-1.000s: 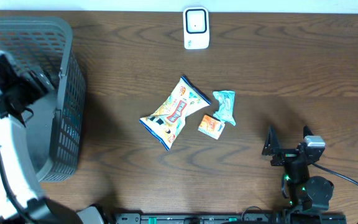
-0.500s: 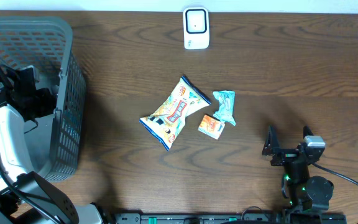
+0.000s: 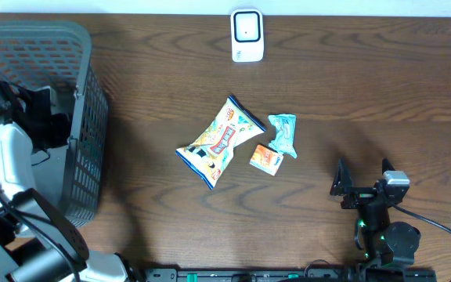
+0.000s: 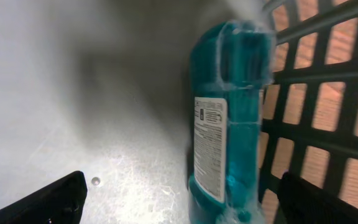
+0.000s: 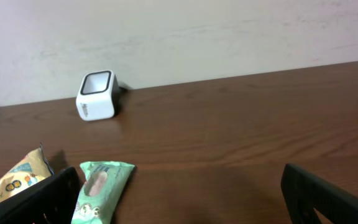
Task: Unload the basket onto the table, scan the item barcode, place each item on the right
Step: 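Grasp the blue mouthwash bottle from the basket and set it on the table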
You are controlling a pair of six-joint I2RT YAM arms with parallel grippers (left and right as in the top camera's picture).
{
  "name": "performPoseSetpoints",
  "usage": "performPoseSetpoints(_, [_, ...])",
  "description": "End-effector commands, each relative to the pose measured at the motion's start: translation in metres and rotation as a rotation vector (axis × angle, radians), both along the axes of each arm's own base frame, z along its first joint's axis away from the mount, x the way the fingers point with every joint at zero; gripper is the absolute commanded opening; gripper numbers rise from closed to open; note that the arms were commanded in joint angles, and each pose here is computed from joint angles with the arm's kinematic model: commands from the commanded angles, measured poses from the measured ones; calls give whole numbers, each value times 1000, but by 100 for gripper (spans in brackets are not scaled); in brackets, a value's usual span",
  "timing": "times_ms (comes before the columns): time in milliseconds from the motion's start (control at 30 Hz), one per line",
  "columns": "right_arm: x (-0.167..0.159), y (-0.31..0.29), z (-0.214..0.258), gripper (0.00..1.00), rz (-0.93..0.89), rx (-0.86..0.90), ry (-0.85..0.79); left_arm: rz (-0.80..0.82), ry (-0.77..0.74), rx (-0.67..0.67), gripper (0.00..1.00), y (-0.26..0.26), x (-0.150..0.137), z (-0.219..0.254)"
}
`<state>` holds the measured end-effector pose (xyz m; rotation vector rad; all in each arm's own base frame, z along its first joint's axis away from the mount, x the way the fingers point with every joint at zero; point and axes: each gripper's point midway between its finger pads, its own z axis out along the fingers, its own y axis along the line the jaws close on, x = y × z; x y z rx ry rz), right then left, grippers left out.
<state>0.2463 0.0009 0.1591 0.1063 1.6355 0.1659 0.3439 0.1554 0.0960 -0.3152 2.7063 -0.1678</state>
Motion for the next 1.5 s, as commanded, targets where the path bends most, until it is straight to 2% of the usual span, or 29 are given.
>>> performPoseSetpoints(0, [0,0,0,99,-1,2,-1,-7,16,4,98,4,1,-7])
performPoseSetpoints(600, [0,0,0,99,-2,2,-1,-1,90,-20,98,6,-1,-38])
performPoseSetpoints(733, [0,0,0,99,-1,2,-1,50,142,24,98,19,-4,-56])
performPoseSetpoints(900, [0,0,0,99,-1,2,-1,114,146,5,99,23,0,-66])
performPoseSetpoints(933, [0,0,0,99,-1,2,-1,120,140,3,85,23,2,-66])
performPoseSetpoints(1000, [0,0,0,99,-2,2,-1,119,137,5,51,23,2,-65])
performPoseSetpoints(1067, [0,0,0,99,-2,2,-1,119,135,6,34,24,3,-65])
performPoseSetpoints(1233, [0,0,0,99,-2,2,-1,111,108,-13,29,21,8,-63])
performPoseSetpoints(1467, [0,0,0,99,-2,2,-1,94,61,-47,29,15,16,-55])
